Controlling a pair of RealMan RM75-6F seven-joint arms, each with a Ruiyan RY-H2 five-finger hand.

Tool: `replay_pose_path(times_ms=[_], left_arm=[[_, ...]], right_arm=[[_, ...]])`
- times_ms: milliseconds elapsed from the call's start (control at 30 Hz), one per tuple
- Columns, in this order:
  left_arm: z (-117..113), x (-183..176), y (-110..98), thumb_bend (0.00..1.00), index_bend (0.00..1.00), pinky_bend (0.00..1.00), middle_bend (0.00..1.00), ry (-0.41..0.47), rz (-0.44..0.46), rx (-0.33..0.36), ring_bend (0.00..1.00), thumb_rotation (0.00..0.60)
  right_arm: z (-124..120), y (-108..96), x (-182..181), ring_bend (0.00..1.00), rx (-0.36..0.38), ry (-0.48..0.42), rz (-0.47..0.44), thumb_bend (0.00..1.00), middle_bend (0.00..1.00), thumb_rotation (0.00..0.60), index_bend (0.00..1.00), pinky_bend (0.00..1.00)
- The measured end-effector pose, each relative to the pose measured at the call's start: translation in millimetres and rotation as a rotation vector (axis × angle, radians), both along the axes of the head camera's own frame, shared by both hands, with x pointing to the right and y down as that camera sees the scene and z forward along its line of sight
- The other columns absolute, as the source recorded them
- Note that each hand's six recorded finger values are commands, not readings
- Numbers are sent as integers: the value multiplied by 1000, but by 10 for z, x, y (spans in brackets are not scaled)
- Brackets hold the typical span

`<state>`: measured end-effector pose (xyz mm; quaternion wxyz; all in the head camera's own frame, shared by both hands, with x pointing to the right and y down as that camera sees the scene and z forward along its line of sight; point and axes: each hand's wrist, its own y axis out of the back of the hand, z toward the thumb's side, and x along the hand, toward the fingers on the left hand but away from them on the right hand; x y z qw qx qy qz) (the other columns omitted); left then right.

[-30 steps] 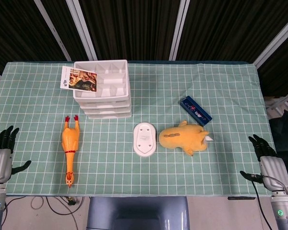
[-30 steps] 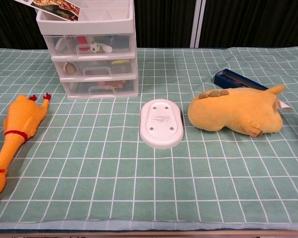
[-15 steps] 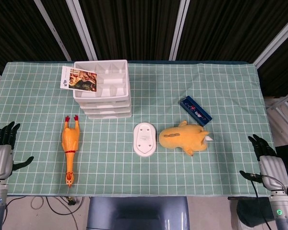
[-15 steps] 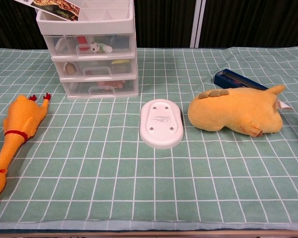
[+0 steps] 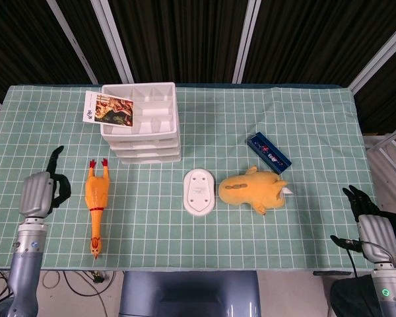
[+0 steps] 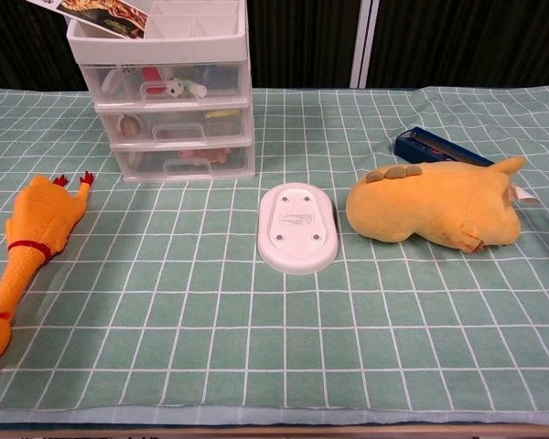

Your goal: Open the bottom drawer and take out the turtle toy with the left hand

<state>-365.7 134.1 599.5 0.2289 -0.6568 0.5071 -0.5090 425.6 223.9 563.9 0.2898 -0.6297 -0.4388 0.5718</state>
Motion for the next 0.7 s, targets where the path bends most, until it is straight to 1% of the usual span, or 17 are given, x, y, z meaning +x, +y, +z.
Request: replay_pose_path(times_ms=[233,333,533,700], left_arm=[[288,468,-44,697,76,1000,884,219,-101,-209,925,600],[391,705,-56,697,75,1000,887,300,-126,-286,927,600],[567,1054,-44,697,76,1000,891,425,-189,-417,930,600],[717,1228,-75,697,76,1000,891,486,-236,-502,931,600]], right_arm=[[8,-2,11,0,-5,-10,8,115,0,600,0,186],[9,-3,13,0,-6,-15,10,115,0,600,0,185],[12,-5,16,0,-10,-21,14,116,0,600,0,185],[14,-5,20,0,-13,-25,17,117,0,600,0,186]])
